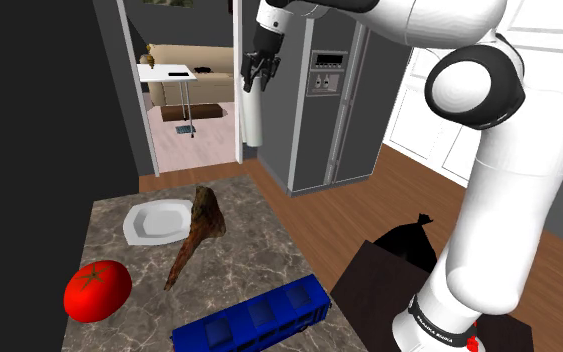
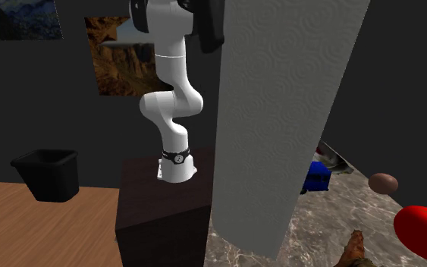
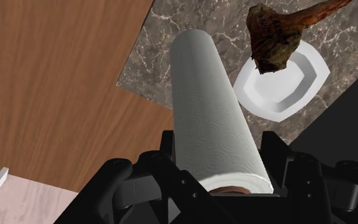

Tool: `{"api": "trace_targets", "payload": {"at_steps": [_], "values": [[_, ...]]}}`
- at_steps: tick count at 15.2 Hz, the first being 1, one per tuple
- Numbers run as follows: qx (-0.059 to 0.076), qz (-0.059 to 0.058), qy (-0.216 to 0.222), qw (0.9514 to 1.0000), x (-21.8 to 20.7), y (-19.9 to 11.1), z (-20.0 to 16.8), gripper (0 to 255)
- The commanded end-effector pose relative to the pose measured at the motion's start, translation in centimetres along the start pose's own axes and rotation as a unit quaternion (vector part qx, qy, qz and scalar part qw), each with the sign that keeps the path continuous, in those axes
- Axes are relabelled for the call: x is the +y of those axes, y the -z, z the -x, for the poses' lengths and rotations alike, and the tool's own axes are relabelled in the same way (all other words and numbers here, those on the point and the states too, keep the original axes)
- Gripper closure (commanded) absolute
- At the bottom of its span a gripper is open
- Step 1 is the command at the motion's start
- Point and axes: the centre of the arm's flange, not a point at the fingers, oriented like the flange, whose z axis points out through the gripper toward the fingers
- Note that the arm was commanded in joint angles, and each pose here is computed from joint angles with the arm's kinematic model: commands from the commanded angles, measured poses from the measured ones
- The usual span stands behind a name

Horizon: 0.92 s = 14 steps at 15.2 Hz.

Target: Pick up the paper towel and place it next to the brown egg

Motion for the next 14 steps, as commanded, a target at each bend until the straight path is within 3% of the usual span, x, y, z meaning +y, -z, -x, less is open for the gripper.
{"api": "trace_targets", "payload": {"at_steps": [1, 3, 14], "values": [[0.0, 0.0, 0.0, 1.0, -0.1, 1.0, -0.3, 255], [0.0, 0.0, 0.0, 1.0, -0.2, 1.8, -0.5, 255], [0.0, 0.0, 0.0, 1.0, -14.2, 1.7, 3.5, 255]]}}
